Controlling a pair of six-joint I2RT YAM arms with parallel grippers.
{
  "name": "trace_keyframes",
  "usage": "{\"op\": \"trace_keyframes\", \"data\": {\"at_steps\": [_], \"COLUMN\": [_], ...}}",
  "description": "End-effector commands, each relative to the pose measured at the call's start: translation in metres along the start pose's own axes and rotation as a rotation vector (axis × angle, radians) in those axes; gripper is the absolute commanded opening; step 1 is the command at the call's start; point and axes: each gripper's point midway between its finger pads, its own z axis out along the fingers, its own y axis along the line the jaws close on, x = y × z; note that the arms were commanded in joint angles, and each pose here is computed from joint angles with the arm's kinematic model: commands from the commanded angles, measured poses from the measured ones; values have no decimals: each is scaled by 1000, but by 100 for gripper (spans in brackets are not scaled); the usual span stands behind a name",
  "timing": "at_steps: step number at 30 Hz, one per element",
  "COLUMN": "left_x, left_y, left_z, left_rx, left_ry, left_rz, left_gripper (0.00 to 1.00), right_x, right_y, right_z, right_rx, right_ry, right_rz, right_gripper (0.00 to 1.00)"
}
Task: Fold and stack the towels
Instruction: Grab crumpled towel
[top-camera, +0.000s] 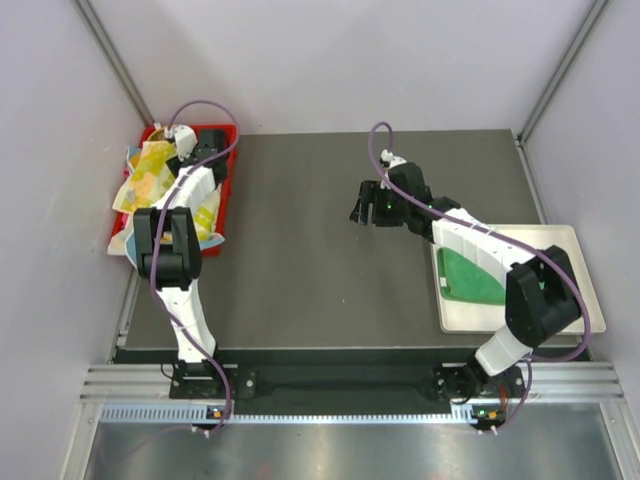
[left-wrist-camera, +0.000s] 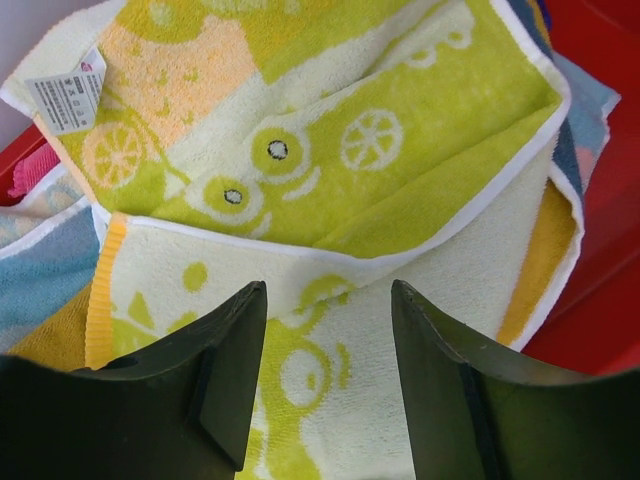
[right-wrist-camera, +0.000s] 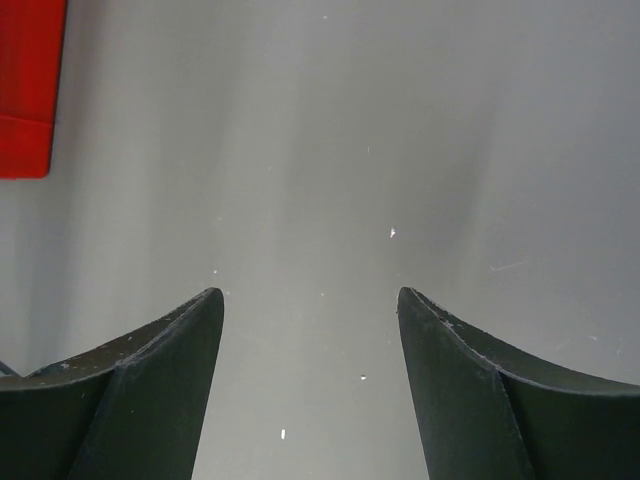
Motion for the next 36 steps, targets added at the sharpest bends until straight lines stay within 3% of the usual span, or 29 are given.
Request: {"op": "trace_keyframes", "data": {"at_steps": [1, 17, 20, 29, 36], "left_x": [-23, 16, 19, 11, 7], "left_y": [-5, 1, 3, 8, 20], "left_z": [-1, 28, 31, 28, 2], "left_rx": [9, -12, -11, 15, 81], "left_ry": [-74, -11, -5, -23, -49], "left_rz": [-50, -84, -96, -137, -248], "left_gripper": [58, 52, 45, 0, 0], "right_x": [-6, 6, 6, 7, 5], "right_y": [15, 19, 20, 24, 27], "right_z": [4, 12, 12, 13, 14], "right_rx": [-45, -36, -35, -32, -29], "right_ry": [-34, -12, -16, -22, -34], "right_rz": [-30, -44, -47, -53, -52], "right_gripper": [70, 69, 69, 68, 68]}}
